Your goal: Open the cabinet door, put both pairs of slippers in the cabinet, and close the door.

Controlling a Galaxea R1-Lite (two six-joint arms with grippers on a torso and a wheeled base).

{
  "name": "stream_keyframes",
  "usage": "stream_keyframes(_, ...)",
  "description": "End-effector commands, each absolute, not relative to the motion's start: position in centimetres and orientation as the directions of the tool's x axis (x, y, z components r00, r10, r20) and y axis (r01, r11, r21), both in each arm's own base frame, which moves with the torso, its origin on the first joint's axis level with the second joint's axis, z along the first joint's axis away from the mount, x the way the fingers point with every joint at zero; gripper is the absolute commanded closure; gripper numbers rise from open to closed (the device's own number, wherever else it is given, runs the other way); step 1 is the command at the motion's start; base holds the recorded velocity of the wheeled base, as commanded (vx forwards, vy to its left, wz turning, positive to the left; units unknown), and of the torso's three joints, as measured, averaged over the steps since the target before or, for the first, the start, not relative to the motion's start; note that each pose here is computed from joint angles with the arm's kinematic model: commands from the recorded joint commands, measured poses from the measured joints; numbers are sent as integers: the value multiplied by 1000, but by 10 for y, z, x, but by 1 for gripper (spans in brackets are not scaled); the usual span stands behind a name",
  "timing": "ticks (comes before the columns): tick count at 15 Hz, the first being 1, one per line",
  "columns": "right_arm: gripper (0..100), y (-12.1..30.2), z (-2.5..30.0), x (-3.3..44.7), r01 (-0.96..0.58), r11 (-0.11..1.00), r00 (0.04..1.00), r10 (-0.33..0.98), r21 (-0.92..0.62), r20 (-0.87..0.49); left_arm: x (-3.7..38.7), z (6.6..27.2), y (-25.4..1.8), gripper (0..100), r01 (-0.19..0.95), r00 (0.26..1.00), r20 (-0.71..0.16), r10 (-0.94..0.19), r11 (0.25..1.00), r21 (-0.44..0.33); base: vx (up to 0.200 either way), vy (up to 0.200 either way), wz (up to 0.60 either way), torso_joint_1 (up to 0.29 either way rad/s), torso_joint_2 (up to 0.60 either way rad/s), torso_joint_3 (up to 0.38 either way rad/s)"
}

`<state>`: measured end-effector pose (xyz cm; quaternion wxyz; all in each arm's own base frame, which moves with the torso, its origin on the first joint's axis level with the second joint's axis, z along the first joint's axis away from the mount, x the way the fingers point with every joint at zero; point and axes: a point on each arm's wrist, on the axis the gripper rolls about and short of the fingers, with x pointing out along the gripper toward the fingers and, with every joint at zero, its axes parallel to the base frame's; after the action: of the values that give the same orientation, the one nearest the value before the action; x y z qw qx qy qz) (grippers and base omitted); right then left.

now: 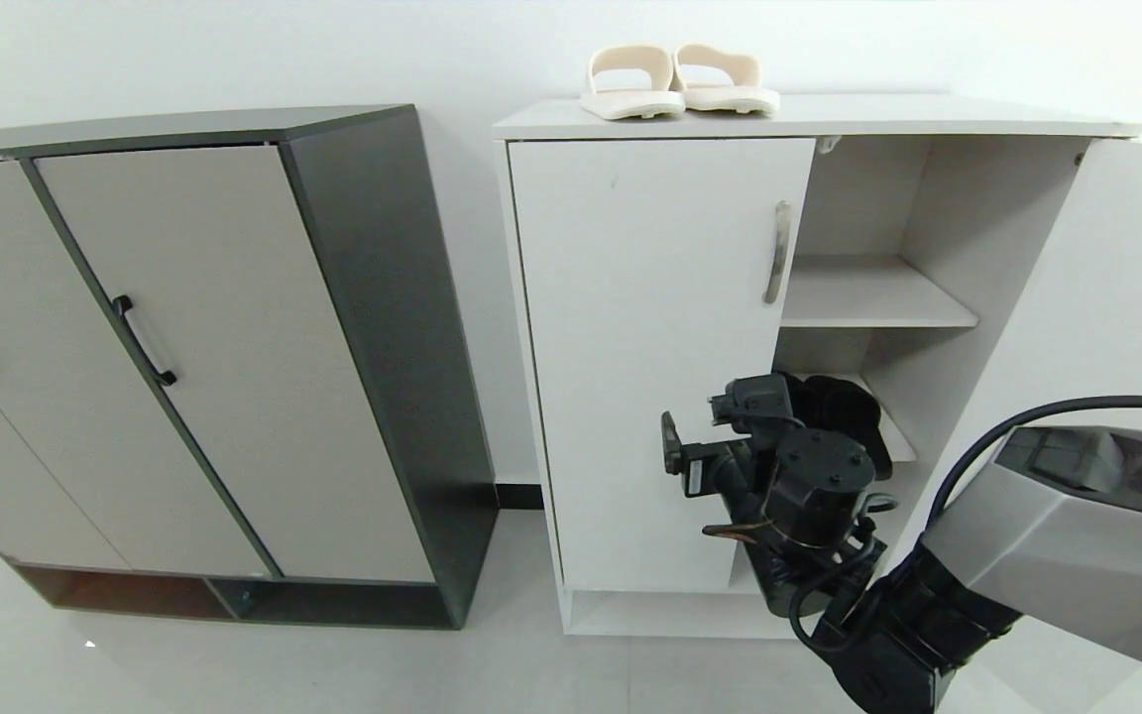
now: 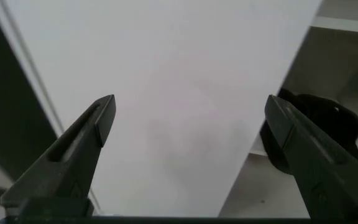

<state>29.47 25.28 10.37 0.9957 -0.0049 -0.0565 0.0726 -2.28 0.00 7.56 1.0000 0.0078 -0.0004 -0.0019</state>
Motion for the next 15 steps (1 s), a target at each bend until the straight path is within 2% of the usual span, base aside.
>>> stream_keyframes(1, 0, 250, 100, 297, -144, 989, 984, 145, -25, 104, -23, 76, 0, 100, 5, 1000, 2, -5, 1000, 15, 0, 0, 0, 0, 0, 0)
stream_keyframes(13, 0, 254, 98, 291, -208, 977, 971, 212, -44, 107, -23, 76, 0, 100, 3, 1000, 0, -3, 1000, 14, 0, 0, 0, 0, 0, 0)
stream_keyframes(15, 0, 254, 98, 290, -210, 977, 971, 213, -45, 106, -23, 76, 0, 100, 5, 1000, 0, -5, 1000, 14, 0, 0, 0, 7, -225, -246)
